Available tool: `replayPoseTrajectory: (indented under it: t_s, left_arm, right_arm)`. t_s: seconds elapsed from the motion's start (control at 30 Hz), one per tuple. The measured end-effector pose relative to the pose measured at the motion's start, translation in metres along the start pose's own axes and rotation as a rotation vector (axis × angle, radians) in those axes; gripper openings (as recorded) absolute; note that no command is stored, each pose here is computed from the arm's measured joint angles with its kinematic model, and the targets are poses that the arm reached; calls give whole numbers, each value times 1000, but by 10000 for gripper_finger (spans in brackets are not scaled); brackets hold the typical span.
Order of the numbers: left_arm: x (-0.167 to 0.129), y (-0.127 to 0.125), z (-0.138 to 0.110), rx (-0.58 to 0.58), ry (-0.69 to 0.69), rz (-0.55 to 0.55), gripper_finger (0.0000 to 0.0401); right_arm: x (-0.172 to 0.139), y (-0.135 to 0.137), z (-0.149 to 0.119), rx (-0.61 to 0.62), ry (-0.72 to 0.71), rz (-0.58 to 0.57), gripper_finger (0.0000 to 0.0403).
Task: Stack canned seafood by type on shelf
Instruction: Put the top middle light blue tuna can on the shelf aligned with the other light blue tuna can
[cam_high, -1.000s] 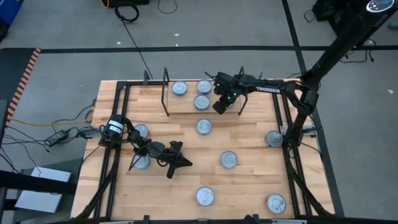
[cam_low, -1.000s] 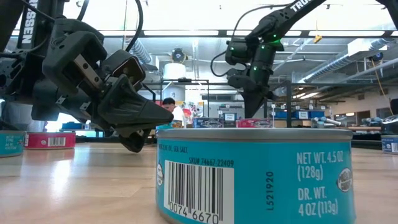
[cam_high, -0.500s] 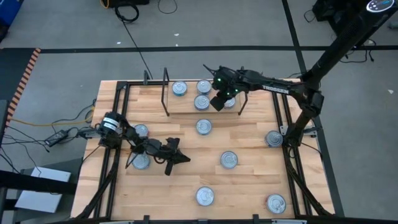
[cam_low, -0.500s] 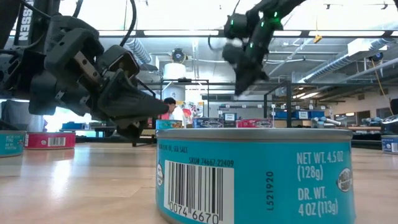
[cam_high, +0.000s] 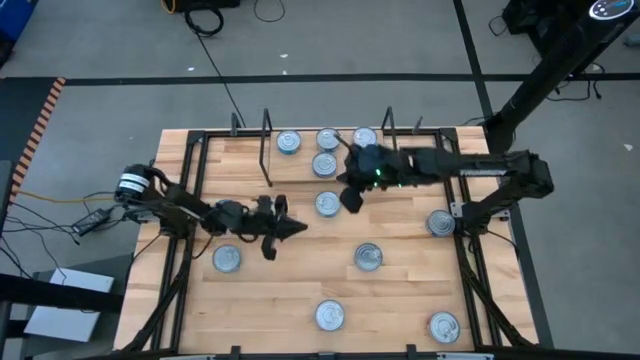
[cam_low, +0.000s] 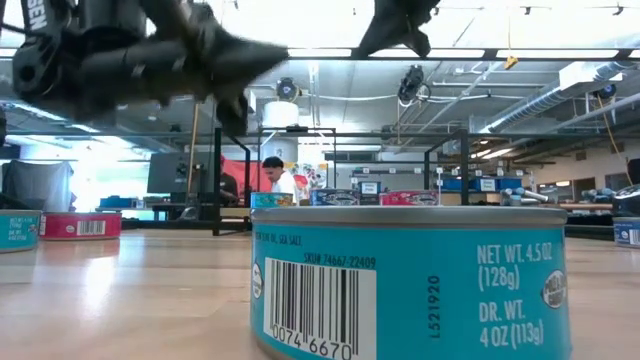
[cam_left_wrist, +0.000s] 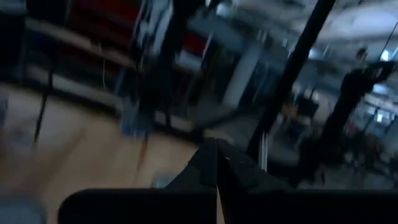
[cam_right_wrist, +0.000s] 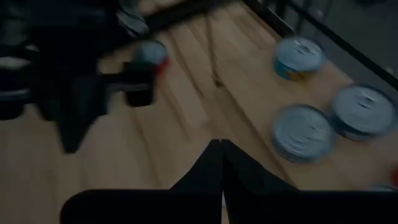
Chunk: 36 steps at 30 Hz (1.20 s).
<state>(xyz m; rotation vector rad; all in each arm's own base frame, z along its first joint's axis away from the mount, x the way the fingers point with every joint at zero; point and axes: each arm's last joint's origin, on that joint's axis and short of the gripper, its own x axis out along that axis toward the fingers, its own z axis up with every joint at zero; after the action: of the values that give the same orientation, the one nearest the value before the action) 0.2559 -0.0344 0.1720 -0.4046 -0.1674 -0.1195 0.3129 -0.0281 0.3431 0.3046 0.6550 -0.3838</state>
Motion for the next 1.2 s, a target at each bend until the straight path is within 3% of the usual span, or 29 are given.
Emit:
replayPoseTrajectory:
  t_s: [0.13,0.23,0.5,0.83,0.97,1.2]
  left_arm:
    - [7,-3,31,64,-181,-35,1]
    - [14,-2,47,87,-182,-79,1]
    - [41,-2,60,198,317,21,1]
    - [36,-31,78,57,943,103,1]
    - [24,-46,79,-59,1076,176,0]
    - [-12,-66,75,-152,1132,341,0]
  right_arm:
    - [-4,21,-17,47,-93,57,6]
    - [-5,31,-31,56,-157,110,6]
    - [-17,22,-72,61,-193,210,6]
    - [-57,-12,-110,-2,-253,272,6]
    - [-67,-22,-119,1,-281,284,6]
    - [-71,-27,-123,20,-320,253,6]
